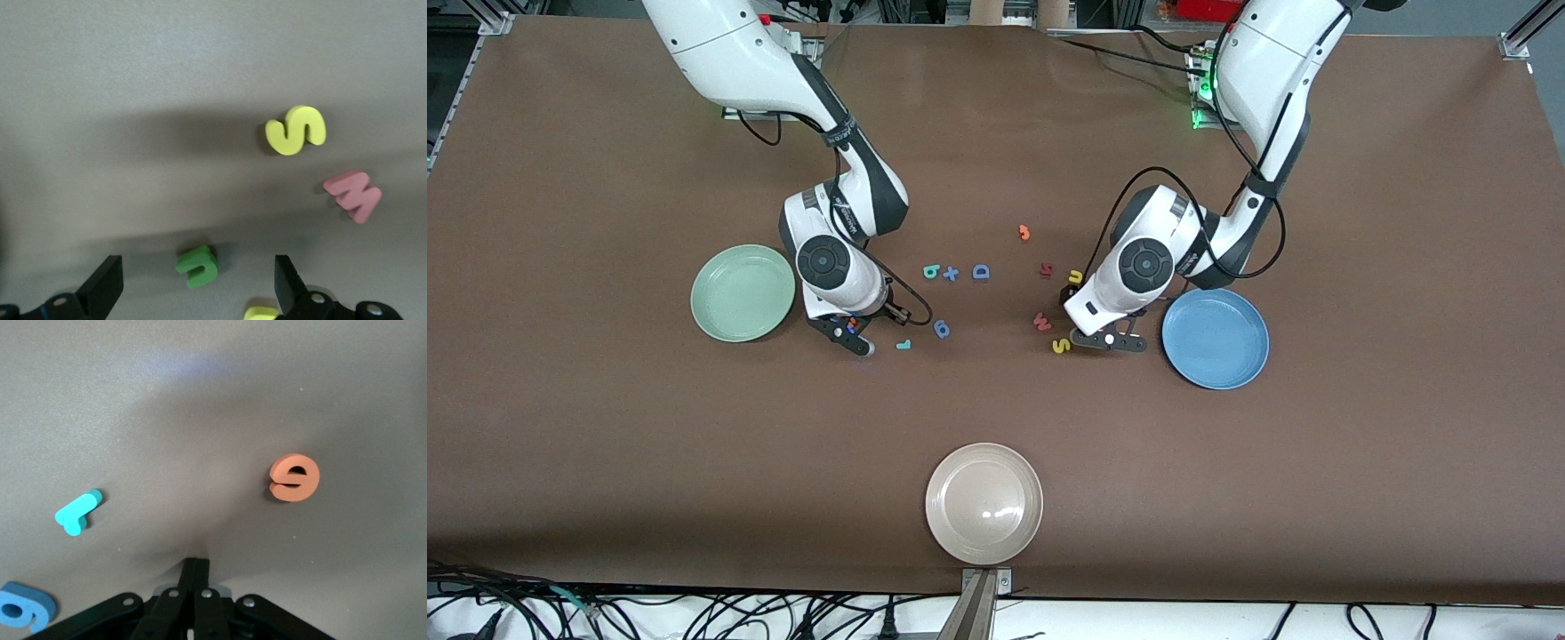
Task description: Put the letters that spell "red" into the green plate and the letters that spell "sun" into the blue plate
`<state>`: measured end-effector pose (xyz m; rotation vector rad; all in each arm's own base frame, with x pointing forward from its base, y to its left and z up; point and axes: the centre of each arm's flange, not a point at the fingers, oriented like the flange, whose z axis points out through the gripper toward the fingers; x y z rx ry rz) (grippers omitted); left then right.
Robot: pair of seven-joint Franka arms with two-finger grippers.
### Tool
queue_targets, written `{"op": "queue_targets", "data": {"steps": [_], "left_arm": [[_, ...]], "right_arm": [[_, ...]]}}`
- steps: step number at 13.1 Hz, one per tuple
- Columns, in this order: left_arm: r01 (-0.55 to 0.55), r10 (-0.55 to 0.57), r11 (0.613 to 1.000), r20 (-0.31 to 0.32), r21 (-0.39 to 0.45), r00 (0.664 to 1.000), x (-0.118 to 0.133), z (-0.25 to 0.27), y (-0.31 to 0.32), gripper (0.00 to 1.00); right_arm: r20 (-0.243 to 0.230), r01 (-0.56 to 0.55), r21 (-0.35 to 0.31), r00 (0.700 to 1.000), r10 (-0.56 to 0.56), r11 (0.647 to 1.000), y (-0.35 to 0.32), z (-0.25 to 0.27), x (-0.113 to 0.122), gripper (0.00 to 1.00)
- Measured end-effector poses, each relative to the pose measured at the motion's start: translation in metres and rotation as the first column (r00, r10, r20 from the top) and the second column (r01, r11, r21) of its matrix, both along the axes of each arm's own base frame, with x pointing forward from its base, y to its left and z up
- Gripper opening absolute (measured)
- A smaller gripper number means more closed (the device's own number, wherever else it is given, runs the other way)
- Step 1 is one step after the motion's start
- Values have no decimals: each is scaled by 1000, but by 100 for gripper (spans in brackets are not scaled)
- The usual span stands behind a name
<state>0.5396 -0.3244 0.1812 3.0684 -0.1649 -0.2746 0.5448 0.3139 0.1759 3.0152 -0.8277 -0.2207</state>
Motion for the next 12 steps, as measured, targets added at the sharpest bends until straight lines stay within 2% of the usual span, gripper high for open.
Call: {"op": "queue_targets", "data": {"steps": [4,5,6,8,12], "left_arm": [[-9,9,1000,28,-12,1000,-10,-15,4,94],[-11,12,1000,28,-12,1000,-11,-15,3,86],[-14,14,1000,28,-12,999,-11,-14,3,86],[-16,17,1000,31,-13,999,-10,-12,3,71],[-16,16,1000,31,-13,999,-12,-12,2,67]], "right_arm": [[0,0,0,1000,0,1000,0,0,0,1],[0,0,0,1000,0,1000,0,0,0,1],[0,0,0,1000,0,1000,0,0,0,1],[-1,0,0,1000,0,1000,0,0,0,1],[-52,-1,-30,999,-1,1000,-13,10,0,1]]}}
